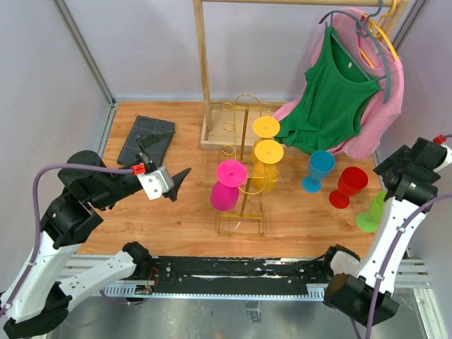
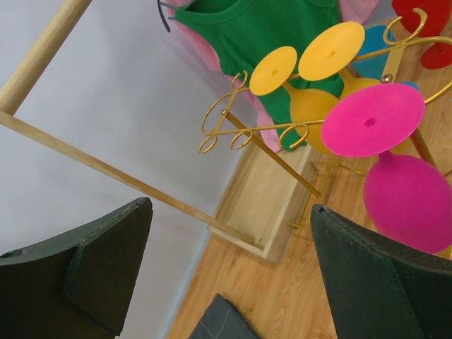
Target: Take the wine glass off the wine glass rack
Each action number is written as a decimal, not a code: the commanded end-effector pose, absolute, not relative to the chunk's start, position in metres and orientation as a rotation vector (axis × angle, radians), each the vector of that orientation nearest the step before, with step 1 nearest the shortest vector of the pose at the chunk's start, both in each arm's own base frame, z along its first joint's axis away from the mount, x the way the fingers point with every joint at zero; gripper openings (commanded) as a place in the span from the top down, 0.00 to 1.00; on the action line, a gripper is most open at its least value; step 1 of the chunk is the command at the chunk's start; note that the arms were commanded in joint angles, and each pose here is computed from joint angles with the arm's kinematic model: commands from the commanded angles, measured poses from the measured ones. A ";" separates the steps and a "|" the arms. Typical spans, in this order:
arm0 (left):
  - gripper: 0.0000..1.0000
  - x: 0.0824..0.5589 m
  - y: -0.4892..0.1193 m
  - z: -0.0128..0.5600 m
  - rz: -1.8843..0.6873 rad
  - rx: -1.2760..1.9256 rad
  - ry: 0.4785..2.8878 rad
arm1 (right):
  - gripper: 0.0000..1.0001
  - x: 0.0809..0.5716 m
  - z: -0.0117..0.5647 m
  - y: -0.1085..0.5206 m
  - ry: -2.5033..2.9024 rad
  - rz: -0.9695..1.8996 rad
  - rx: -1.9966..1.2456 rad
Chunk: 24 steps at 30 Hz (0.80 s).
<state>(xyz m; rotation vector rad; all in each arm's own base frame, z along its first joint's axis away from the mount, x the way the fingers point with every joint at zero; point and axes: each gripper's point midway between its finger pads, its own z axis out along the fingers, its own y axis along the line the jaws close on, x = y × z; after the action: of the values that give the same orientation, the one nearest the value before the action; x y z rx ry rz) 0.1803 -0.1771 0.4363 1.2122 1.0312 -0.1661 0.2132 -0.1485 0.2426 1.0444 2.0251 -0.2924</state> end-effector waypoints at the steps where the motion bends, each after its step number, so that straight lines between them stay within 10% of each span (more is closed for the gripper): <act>1: 0.01 0.179 -0.176 0.452 -0.159 1.178 0.993 | 0.31 0.193 0.279 -0.131 1.987 -0.259 1.025; 13: 0.02 0.222 -0.189 0.493 -0.378 0.771 1.259 | 0.18 0.229 0.487 -0.013 1.559 0.513 0.615; 24: 0.04 0.277 -0.225 0.495 -0.614 0.592 1.453 | 0.01 0.282 0.540 0.057 1.562 0.759 0.341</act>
<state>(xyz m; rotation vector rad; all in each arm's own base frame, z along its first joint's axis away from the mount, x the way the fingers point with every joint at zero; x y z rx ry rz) 0.2615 -0.2255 0.4755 0.7081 1.4282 -0.5163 0.2577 0.0211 0.5108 0.4730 1.6026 0.6498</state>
